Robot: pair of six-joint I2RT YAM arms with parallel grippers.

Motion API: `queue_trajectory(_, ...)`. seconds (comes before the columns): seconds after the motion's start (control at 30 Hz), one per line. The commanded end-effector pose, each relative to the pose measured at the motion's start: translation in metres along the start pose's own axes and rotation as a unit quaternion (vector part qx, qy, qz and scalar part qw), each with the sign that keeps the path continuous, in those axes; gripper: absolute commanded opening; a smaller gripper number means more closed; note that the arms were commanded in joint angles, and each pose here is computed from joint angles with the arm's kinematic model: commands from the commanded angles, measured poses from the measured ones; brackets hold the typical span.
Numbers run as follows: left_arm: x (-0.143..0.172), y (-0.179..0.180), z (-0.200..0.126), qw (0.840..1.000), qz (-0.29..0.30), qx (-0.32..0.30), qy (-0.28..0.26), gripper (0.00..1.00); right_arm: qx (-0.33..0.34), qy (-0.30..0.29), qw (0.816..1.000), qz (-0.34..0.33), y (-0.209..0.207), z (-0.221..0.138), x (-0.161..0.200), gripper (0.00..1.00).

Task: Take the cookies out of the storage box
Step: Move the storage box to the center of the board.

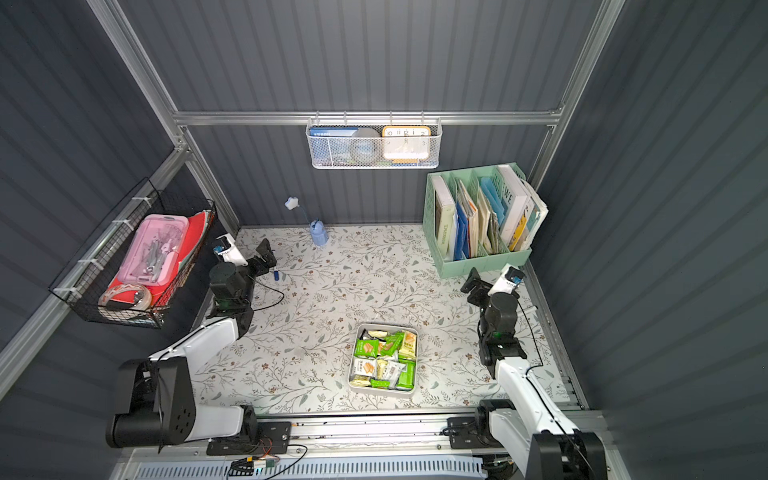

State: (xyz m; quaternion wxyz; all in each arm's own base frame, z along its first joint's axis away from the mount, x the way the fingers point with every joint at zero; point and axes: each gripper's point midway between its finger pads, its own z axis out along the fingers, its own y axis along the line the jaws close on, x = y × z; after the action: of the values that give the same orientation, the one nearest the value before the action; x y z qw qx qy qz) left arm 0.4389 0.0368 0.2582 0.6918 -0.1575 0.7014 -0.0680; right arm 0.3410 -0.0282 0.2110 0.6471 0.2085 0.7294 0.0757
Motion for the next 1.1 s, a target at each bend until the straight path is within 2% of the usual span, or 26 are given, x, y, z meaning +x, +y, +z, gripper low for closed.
queue_trajectory(0.0,0.023,-0.024,-0.009,0.992,-0.088,0.045,0.082,1.0,-0.018,0.109,0.991,0.076,0.003,-0.015,0.047,0.98)
queue_trajectory(0.13,0.045,-0.068,-0.029,0.982,-0.103,0.085,0.134,0.99,-0.026,0.19,0.974,0.119,0.013,-0.036,0.063,0.87)
queue_trajectory(0.3,0.096,-0.12,-0.055,0.955,-0.146,0.117,0.23,0.95,-0.03,0.326,0.931,0.163,0.028,-0.067,0.112,0.79)
queue_trajectory(0.4,0.121,-0.152,-0.075,0.947,-0.143,0.126,0.26,0.93,-0.034,0.376,0.916,0.14,0.039,-0.086,0.135,0.78)
queue_trajectory(0.57,0.158,-0.18,-0.102,0.932,-0.133,0.118,0.316,0.9,-0.025,0.451,0.89,0.065,0.046,-0.122,0.162,0.75)
queue_trajectory(0.77,0.189,-0.204,-0.122,0.917,-0.142,0.119,0.353,0.83,-0.034,0.51,0.859,0.041,0.056,-0.152,0.185,0.64)
queue_trajectory(0.87,0.201,-0.214,-0.128,0.911,-0.144,0.12,0.367,0.77,-0.039,0.523,0.851,0.036,0.061,-0.161,0.194,0.51)
queue_trajectory(1.07,0.21,-0.214,-0.136,0.908,-0.137,0.107,0.381,0.71,-0.047,0.543,0.838,0.018,0.07,-0.171,0.205,0.49)
